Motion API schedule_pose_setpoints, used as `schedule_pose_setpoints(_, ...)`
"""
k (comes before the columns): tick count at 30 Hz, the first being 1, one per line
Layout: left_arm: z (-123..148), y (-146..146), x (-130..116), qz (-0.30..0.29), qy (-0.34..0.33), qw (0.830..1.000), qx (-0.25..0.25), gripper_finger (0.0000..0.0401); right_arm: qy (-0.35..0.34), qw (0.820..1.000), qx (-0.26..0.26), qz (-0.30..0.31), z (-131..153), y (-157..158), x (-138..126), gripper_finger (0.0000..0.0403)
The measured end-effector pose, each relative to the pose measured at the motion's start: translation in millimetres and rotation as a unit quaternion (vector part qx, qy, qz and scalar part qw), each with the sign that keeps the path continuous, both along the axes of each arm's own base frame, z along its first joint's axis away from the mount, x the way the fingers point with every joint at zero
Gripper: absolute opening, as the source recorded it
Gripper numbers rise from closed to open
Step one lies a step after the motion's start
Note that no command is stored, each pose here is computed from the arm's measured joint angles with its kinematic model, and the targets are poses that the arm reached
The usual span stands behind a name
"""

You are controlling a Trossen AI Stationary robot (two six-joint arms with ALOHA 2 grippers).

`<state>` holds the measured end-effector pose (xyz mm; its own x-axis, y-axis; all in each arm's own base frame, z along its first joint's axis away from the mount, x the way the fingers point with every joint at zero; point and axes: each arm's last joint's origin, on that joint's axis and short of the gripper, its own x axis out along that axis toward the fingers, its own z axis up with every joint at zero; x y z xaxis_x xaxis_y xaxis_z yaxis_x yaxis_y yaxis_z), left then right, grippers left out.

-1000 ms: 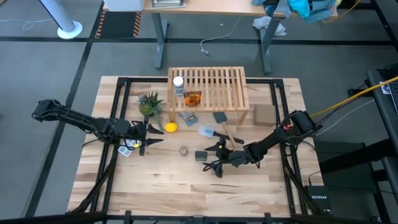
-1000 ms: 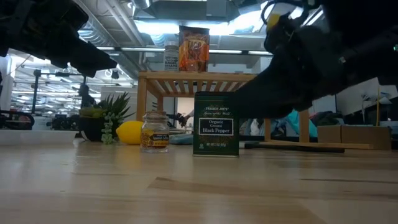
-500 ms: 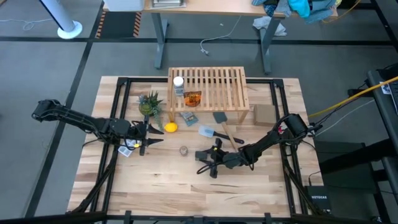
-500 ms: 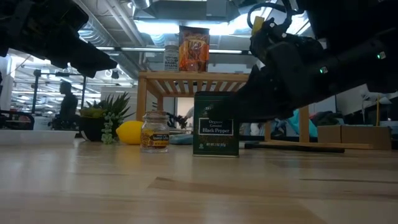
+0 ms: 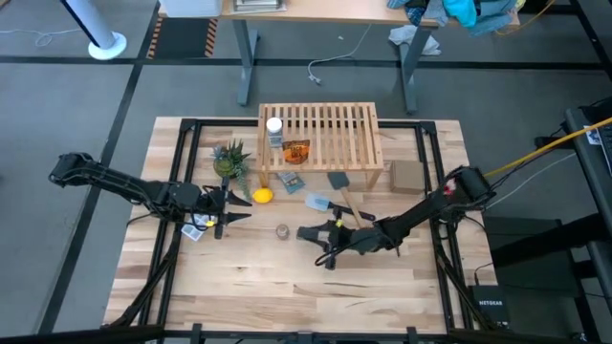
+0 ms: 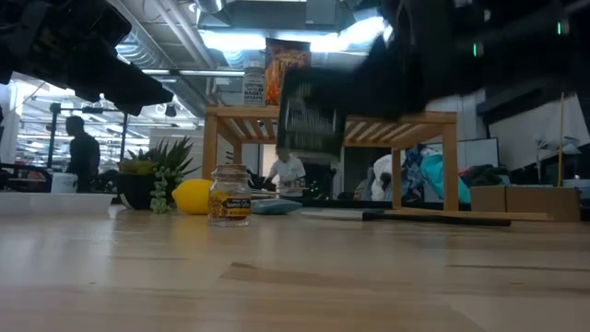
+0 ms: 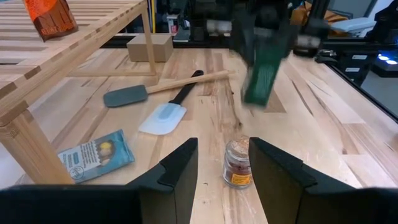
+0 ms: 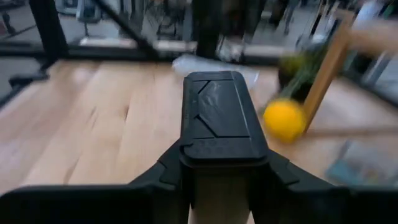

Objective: Shelf spices
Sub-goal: Put the black seasoning can on the shelf

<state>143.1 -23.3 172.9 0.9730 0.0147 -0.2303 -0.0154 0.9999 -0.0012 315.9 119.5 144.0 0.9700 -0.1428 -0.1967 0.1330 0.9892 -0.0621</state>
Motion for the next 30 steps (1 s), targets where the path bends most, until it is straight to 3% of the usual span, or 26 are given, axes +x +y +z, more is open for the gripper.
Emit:
schedule_pose_setpoints(7, 0, 0, 0, 0.0, 0.0, 1.0, -0.002, 0.0137, -0.034, 0.991, -0.114, -0.061, 66, -14, -19, 0.0112)
schedule_pose_setpoints(12, 0, 0, 0, 0.0, 0.0, 1.0, 0.0, 0.0137, -0.05, 0.985, -0.142, -0.085, 106, -41, -34, 0.0112)
schedule_pose_setpoints(21, 0, 0, 0, 0.0, 0.0, 1.0, 0.0, 0.0137, -0.053, 0.988, -0.134, -0.059, 136, -124, -49, 0.0112)
schedule_pose_setpoints(30, 0, 0, 0, 0.0, 0.001, 1.0, 0.0, 0.0137, -0.021, 0.998, -0.062, -0.011, 127, -202, -63, 0.0112)
